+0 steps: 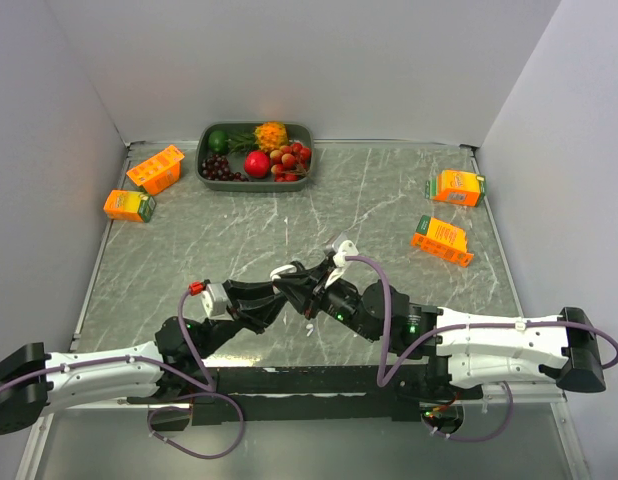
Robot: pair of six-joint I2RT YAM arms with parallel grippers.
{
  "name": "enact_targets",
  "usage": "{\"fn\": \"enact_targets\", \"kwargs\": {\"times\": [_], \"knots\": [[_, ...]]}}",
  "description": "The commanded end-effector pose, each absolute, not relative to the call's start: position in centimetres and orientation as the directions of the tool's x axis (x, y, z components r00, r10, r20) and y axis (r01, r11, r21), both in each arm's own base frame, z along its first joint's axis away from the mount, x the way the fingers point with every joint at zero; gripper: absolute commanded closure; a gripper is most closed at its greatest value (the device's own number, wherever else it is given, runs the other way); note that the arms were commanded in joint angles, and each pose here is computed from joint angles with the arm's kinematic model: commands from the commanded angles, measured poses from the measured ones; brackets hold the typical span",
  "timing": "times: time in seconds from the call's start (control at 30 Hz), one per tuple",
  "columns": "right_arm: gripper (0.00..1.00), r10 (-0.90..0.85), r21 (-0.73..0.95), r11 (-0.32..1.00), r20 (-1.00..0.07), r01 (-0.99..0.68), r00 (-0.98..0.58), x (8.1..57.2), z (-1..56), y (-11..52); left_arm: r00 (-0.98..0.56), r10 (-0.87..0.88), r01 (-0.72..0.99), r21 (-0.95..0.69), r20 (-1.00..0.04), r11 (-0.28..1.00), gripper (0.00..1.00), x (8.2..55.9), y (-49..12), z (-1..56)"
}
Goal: Insert the wireless bluetooth earbuds into the charging case
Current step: Place the earbud in the charging case.
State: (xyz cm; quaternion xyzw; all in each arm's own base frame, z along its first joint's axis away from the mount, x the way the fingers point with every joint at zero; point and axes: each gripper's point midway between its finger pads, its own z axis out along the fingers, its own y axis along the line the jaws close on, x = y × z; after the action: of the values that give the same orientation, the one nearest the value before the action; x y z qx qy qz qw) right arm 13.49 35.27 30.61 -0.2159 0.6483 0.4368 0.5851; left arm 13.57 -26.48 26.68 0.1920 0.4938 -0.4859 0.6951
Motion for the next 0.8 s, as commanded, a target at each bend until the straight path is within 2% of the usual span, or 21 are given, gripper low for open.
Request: {"fn": "enact_targets", "kwargs": {"times": [0.0, 0.33, 0.77], "knots": [[0.88, 0.251, 0.334, 0.527, -0.940, -0.782, -0.232, 13.3, 31.8, 35.1, 0.058, -0.548, 0.869, -0.228, -0.835, 0.440, 0.99, 13.3, -25.7, 28.6], [0.67, 0.225, 0.331, 0.564, -0.943, -0.757, -0.244, 13.7, 30.9, 34.7, 0.064, -0.552, 0.866, -0.228, -0.832, 0.445, 0.99, 13.5, -25.6, 28.8], [0.60, 0.223, 0.330, 0.585, -0.944, -0.741, -0.244, 14.0, 31.0, 34.5, 0.062, -0.549, 0.860, -0.234, -0.833, 0.453, 0.99, 13.6, -25.6, 28.7]]}}
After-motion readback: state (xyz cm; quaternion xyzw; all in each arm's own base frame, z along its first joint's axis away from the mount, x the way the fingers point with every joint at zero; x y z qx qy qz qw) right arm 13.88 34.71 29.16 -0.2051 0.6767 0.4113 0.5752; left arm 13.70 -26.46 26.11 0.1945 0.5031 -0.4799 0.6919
